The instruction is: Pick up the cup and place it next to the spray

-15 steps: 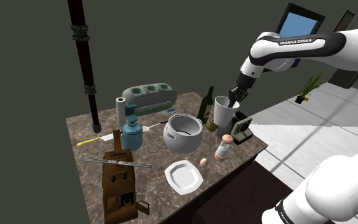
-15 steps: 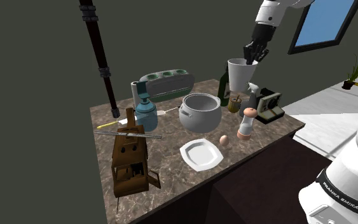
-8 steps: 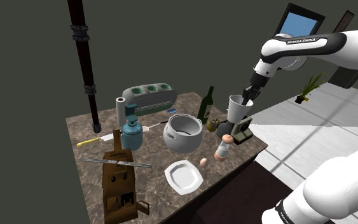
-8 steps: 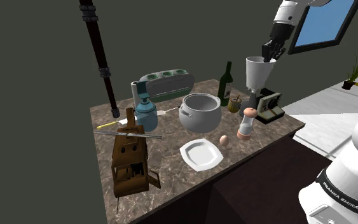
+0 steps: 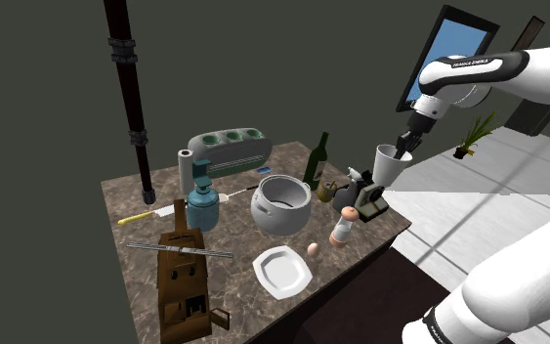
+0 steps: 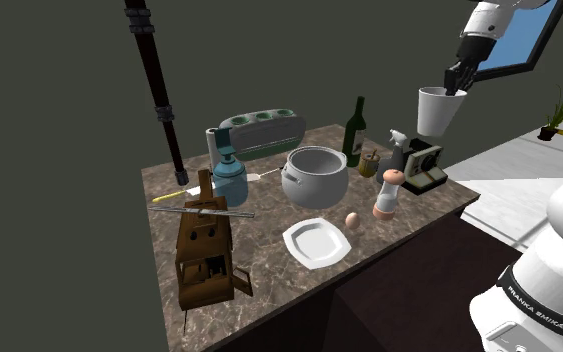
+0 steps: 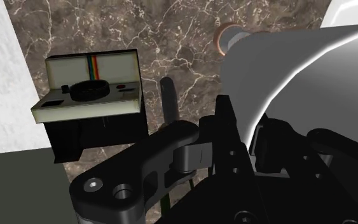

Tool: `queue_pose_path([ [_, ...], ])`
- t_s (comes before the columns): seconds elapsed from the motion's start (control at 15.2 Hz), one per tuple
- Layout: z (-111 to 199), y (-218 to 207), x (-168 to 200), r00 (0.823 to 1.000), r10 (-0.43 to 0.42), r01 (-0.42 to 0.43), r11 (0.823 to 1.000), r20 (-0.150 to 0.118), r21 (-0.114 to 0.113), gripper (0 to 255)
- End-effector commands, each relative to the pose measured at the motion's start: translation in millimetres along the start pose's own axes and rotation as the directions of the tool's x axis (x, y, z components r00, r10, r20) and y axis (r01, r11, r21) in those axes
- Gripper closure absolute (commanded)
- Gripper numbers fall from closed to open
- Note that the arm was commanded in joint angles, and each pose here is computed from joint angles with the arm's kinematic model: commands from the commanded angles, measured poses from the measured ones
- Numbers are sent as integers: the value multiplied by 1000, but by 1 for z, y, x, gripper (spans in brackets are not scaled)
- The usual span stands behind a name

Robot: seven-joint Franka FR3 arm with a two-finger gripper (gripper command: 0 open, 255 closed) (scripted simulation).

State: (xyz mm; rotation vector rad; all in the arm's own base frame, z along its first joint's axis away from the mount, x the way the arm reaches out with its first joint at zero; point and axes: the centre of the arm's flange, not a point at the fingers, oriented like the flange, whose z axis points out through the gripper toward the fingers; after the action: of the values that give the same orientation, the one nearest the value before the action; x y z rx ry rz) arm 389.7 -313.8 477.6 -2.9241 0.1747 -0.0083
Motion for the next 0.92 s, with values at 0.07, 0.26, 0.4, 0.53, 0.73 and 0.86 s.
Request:
queue_pose_path([
  [0.07,-2,26,-6,1000,-2,2,1000,0,-1,255],
  [0.26,13,30,-5,1000,-2,2,1000,0,-1,255],
  [0.4,23,32,-5,1000,-2,2,1000,0,-1,255],
  [0.53,34,34,-5,1000,-2,2,1000,0,-1,255],
  [0.73,49,37,-5,1000,-2,2,1000,0,-1,255],
  [0.86,59,40,-5,1000,-2,2,1000,0,-1,255],
])
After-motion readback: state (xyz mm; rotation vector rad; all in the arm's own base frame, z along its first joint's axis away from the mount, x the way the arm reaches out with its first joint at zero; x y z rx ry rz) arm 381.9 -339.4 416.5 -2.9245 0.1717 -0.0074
